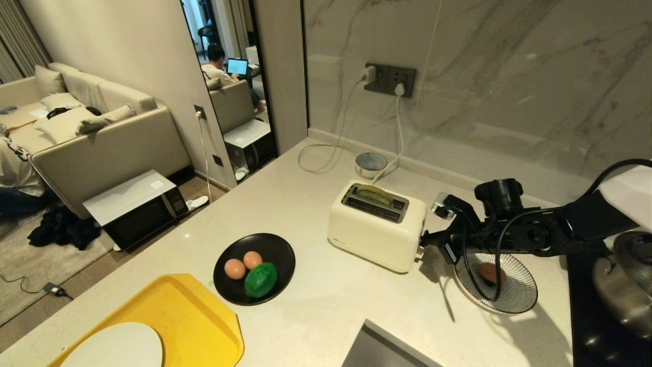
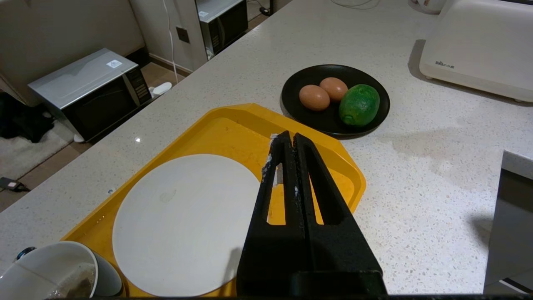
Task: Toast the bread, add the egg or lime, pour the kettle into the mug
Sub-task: Use a bread toaster
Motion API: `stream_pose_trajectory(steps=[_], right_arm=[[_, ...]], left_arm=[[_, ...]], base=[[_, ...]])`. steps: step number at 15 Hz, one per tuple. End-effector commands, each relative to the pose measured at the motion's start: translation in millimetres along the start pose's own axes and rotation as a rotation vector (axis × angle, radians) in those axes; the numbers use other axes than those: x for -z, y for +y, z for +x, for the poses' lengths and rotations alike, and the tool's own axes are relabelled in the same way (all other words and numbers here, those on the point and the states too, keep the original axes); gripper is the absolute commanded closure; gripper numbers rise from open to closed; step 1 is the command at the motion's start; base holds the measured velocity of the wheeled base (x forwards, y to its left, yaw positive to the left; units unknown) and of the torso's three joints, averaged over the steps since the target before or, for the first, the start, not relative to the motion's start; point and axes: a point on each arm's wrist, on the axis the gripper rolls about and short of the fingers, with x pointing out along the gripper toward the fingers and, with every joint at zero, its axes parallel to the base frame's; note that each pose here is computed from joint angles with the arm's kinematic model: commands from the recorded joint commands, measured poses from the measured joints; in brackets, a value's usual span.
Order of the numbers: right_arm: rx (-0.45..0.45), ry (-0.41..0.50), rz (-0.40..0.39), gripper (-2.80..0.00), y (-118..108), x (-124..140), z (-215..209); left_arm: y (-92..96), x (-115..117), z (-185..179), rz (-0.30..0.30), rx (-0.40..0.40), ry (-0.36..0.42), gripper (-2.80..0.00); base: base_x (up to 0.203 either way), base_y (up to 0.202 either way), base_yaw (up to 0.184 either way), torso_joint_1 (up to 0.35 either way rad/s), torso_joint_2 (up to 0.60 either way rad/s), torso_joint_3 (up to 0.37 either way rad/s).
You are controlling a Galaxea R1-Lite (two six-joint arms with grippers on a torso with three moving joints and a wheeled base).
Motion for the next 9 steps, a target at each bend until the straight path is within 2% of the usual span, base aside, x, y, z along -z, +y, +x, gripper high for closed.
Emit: stream_pose_trajectory(steps=[1,9], right_arm=[[-0.002,-0.002,-0.005,0.0,0.5,-0.3,-0.7],[-0.002,-0.003,-0.006,0.0,0.5,-1.0,-1.6]], left_arm=[[0.0,0.0,0.0,0.0,-0.001,-0.001,0.0],[0.0,0.0,0.0,-0.001,-0.001,-0.001,0.0]], base=[[0.0,0.0,0.0,0.0,0.0,0.0],[0.0,0.0,0.0,0.0,0.0,0.0]])
